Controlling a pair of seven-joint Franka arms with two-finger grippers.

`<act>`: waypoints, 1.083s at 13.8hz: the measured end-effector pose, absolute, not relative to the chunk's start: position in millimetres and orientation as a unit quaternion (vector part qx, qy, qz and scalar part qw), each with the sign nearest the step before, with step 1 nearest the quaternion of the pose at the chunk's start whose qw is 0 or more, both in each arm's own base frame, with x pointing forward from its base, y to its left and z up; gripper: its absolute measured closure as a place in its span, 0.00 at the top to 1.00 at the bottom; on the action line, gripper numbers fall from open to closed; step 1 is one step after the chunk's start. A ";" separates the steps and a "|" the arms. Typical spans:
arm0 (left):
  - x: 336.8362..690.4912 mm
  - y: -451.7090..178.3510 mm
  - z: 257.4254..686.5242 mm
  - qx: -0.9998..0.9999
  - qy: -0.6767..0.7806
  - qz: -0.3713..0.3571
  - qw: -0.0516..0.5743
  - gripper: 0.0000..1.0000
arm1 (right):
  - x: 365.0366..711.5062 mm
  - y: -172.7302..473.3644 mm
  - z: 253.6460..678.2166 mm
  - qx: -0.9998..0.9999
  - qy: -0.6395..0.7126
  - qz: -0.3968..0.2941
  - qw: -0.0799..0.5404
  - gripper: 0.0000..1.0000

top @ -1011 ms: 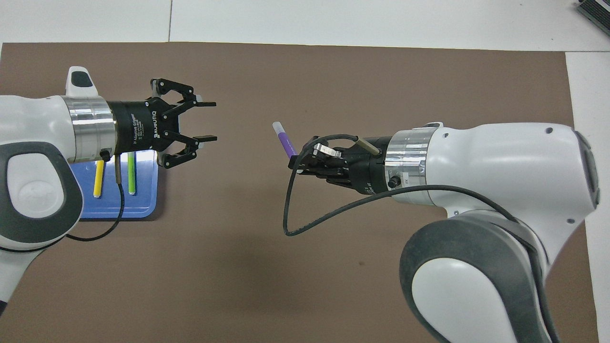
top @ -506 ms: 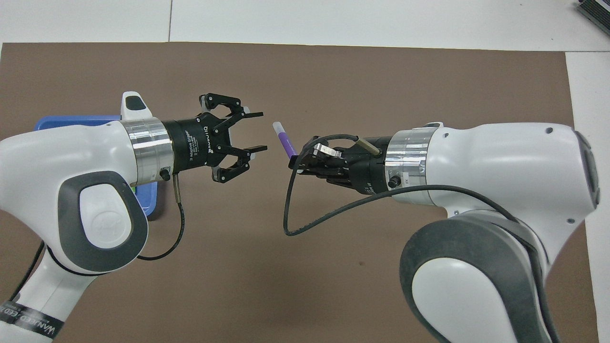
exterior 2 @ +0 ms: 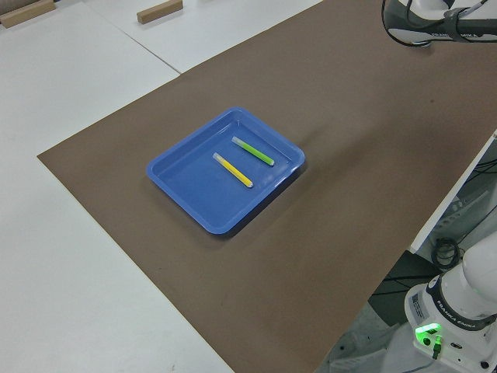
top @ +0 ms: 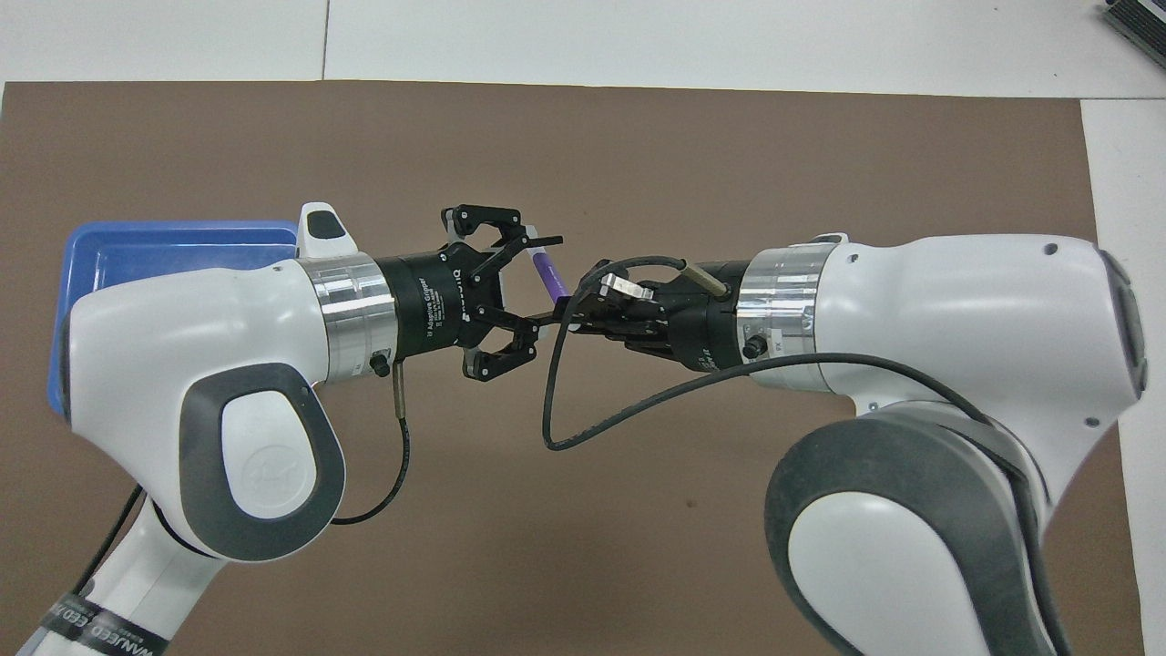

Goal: Right arm passes pens to left for tray arrangement
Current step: 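Close the left gripper on the purple pen held by the right gripper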

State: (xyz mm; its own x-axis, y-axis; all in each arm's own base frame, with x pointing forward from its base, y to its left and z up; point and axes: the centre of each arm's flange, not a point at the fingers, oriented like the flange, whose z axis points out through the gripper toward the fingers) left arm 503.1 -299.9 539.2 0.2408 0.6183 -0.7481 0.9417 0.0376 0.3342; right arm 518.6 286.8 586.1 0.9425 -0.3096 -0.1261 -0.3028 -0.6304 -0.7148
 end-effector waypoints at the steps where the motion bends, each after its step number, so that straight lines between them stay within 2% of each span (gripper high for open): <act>1: 502.1 -301.6 539.4 0.666 0.585 -0.192 0.420 0.62 | 518.7 286.6 586.1 -0.903 0.170 -0.004 0.395 0.17; 4: 502.2 -301.7 539.7 0.665 0.586 -0.191 0.421 0.60 | 518.7 286.5 586.1 -0.903 0.170 -0.004 0.395 0.17; 6: 502.9 -300.1 540.4 0.664 0.587 -0.191 0.422 0.56 | 518.8 286.4 586.1 -0.903 0.170 -0.005 0.395 0.17; 8: 502.9 -298.7 542.2 0.663 0.587 -0.190 0.423 0.56 | 519.4 286.0 586.7 -0.902 0.171 -0.008 0.396 0.17; 11: 502.0 -297.5 546.0 0.663 0.586 -0.190 0.426 0.44 | 519.7 285.8 586.9 -0.902 0.172 -0.009 0.396 0.17; 12: 501.5 -297.3 545.3 0.666 0.584 -0.189 0.425 0.32 | 521.1 283.9 587.3 -0.901 0.176 -0.012 0.397 0.17; 15: 500.6 -297.6 544.5 0.672 0.577 -0.186 0.425 0.27 | 522.5 281.5 587.5 -0.900 0.180 -0.013 0.398 0.17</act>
State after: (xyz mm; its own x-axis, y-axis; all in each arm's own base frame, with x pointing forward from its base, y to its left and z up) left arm 500.6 -297.6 544.5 0.2644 0.6178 -0.7405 0.9335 0.0288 0.3573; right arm 522.5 281.5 587.5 0.9351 -0.3332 -0.1202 -0.3132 -0.6192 -0.7200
